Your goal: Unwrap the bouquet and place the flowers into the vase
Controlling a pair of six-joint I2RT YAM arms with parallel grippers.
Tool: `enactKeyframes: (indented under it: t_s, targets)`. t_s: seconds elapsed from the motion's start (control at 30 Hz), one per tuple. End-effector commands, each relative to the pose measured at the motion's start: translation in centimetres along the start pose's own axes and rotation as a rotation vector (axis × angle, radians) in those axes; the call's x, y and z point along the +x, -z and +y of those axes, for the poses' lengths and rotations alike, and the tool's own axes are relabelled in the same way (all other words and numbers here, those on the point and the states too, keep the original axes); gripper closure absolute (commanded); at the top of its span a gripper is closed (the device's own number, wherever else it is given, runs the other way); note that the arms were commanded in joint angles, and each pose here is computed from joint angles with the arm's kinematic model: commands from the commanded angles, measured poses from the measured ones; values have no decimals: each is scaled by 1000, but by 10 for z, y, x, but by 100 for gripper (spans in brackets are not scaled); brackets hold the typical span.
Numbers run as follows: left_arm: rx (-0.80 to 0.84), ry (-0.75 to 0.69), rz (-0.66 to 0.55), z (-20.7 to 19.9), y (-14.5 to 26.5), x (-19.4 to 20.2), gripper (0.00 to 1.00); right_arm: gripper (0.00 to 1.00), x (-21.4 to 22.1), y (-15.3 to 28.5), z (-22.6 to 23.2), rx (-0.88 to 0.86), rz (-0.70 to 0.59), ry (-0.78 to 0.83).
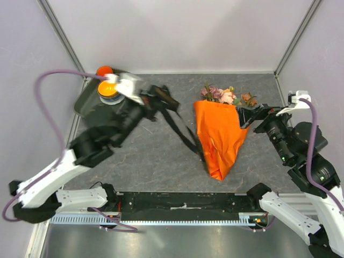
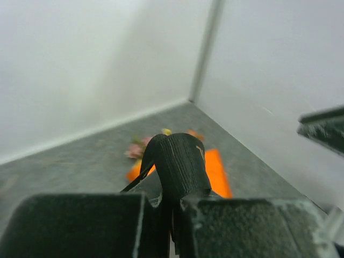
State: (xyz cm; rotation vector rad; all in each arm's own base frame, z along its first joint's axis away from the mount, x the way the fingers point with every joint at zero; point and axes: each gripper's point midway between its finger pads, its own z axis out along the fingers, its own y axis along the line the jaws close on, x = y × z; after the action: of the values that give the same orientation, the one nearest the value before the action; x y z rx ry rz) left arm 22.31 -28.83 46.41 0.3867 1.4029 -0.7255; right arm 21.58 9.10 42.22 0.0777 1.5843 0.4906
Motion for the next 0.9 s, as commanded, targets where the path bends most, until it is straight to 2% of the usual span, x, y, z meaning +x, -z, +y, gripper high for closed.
enactKeyframes:
  t_s: [0.0, 0.07, 0.1, 0.17, 0.3, 0.33, 0.43, 0.5, 0.67, 0.73, 0.87]
  targets:
    - [-310, -161, -24, 87, 80, -66, 98, 2, 15, -17, 4, -18, 23, 16]
    - [-402, -209, -43, 110, 116, -92, 98, 2, 23, -23, 7, -33, 40, 16]
    - [-494, -223, -35, 127, 130, -96, 98, 2, 27, -26, 7, -33, 52, 19]
    - [-546, -260, 3, 139, 149, -92, 98, 2, 34, -30, 10, -47, 65, 19]
    - [-522, -280, 149, 138, 140, -38, 98, 2, 45, -36, 10, -48, 86, 24]
    - [-523, -274, 207, 137, 134, -11, 98, 2, 47, -37, 9, -47, 93, 26]
    - [-501, -209, 287, 132, 127, 37, 98, 2, 51, -36, 7, -47, 99, 30]
    - [-495, -159, 276, 131, 128, 46, 98, 2, 53, -35, 3, -33, 97, 36]
    - [-535, -167, 339, 144, 136, 74, 98, 2, 60, -33, -3, -15, 106, 47]
    - [-565, -190, 410, 152, 138, 93, 98, 2, 62, -34, -3, -16, 113, 48]
    - [-761, -192, 571, 196, 154, 131, 98, 2, 69, -38, -2, -18, 136, 53]
